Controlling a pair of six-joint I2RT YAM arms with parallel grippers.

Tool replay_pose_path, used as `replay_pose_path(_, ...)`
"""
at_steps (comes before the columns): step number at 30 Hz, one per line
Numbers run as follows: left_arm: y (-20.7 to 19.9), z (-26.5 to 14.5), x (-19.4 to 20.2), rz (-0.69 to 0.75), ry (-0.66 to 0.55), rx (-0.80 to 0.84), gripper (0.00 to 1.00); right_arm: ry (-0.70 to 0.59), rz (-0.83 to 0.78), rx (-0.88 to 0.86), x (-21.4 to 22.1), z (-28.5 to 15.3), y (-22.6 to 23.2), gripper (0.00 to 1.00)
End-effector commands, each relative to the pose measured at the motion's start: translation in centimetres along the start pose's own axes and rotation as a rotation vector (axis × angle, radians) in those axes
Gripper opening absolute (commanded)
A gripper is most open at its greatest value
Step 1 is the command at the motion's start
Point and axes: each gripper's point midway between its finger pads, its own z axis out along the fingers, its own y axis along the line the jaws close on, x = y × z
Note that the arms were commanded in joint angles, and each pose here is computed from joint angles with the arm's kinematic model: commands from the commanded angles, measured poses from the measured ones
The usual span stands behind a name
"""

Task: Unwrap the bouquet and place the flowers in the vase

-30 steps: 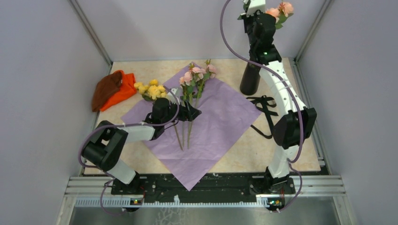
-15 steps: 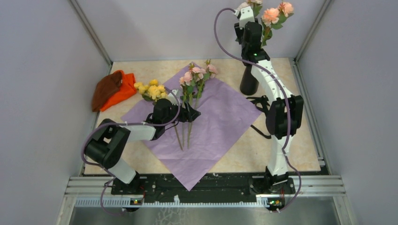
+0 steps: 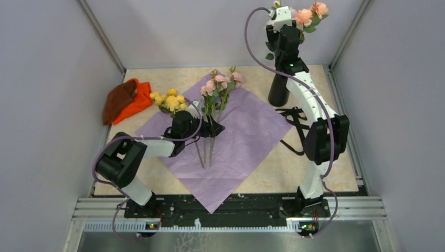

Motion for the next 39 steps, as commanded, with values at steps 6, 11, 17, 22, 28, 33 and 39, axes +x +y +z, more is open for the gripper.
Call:
replay_pose_path(6,-1.2,-0.2,-1.0,-0.001,-0.033,0.044,0.83,-0.24,0.113,0.041,-9.0,-5.7,-4.0,0.54)
replay_pose_path(11,1.2,0.9,-2.2,-0.069,-0.037,-0.122,0.87,-0.304,0.141,0.009,-10.7,-8.8,-3.1,0.5)
replay_pose_path(17,4.2,2.6,-5.6,-0.062,0.024,-0.413,0.99,-0.335,0.188,-0.099,-11.2,-12.1,1.6,0.47)
replay_pose_path(22,5.5,1.8,-7.6,-0.012,0.008,-0.534,0.99,-0.27,0.266,-0.245,-8.8,-13.2,6.8,0.44)
replay_pose_path(28,7.2,-1.0,-6.5,0.014,0.029,-0.647,0.99,-0.086,0.329,-0.326,-2.1,-12.4,11.2,0.42)
replay_pose_path(33,10.4,-5.7,-4.9,0.011,-0.006,-0.841,0.99,0.176,0.365,-0.472,3.5,-12.4,16.2,0.48)
replay_pose_path(39,9.6,-9.0,-5.0,-0.008,-0.109,-0.806,0.99,0.395,0.404,-0.667,7.9,-12.9,22.4,0.53)
